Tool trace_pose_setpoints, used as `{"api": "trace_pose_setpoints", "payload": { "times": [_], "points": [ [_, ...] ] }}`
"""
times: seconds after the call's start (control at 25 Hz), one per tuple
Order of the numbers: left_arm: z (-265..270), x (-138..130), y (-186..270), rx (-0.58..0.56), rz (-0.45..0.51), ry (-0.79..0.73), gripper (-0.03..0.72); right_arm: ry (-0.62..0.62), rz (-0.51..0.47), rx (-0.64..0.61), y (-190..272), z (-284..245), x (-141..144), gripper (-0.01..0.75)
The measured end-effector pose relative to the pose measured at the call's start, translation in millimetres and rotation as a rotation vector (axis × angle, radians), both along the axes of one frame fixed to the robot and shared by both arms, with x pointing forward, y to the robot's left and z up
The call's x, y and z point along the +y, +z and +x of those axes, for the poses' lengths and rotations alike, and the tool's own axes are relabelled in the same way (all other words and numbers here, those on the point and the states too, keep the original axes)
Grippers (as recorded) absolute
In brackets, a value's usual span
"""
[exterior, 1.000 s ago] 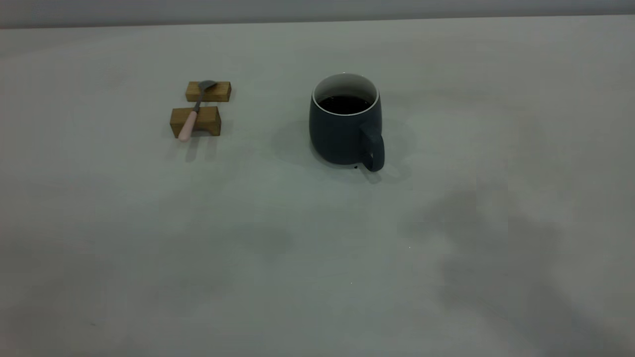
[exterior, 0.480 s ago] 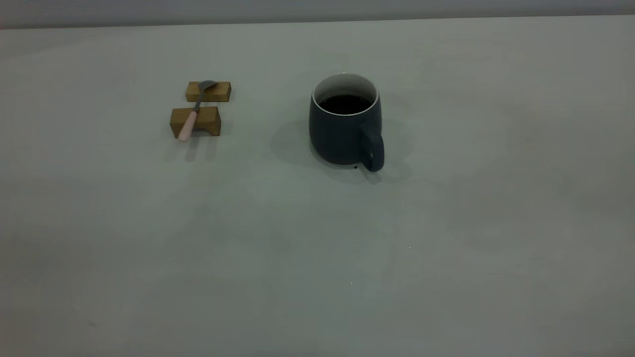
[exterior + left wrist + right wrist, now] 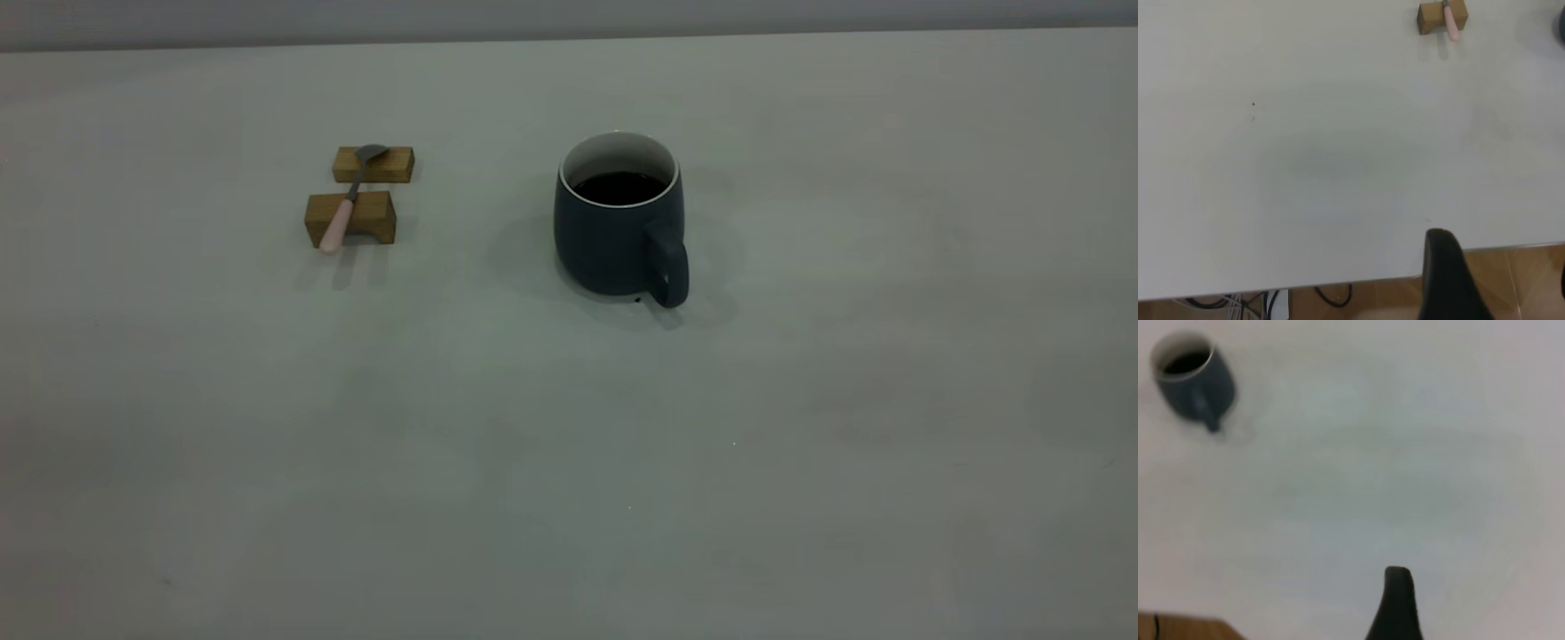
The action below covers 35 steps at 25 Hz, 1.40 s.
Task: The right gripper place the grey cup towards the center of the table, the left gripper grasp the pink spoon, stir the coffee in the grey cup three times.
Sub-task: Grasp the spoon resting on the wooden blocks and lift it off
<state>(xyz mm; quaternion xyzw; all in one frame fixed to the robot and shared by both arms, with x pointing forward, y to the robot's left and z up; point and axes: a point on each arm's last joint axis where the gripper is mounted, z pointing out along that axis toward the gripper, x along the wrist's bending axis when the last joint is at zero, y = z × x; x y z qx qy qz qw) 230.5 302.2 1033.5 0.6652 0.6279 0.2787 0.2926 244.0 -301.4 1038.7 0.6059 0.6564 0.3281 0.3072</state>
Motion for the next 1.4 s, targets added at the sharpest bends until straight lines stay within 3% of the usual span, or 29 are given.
{"api": "trace_pose_setpoints", "payload": {
  "times": [0.48, 1.12, 1.4],
  "points": [
    [0.0, 0.0, 0.0, 0.0, 0.0, 0.0, 0.479, -0.057, -0.013, -0.046, -0.3, -6.9, 1.4, 0.667],
    [0.0, 0.0, 0.0, 0.0, 0.0, 0.0, 0.479, -0.057, -0.013, -0.046, -0.3, -6.9, 1.4, 0.267],
    [2.9, 3.3, 1.1, 0.011, 0.027, 0.027, 0.49, -0.056, -0.014, -0.046, -0.3, -6.9, 1.4, 0.201]
  ]
}}
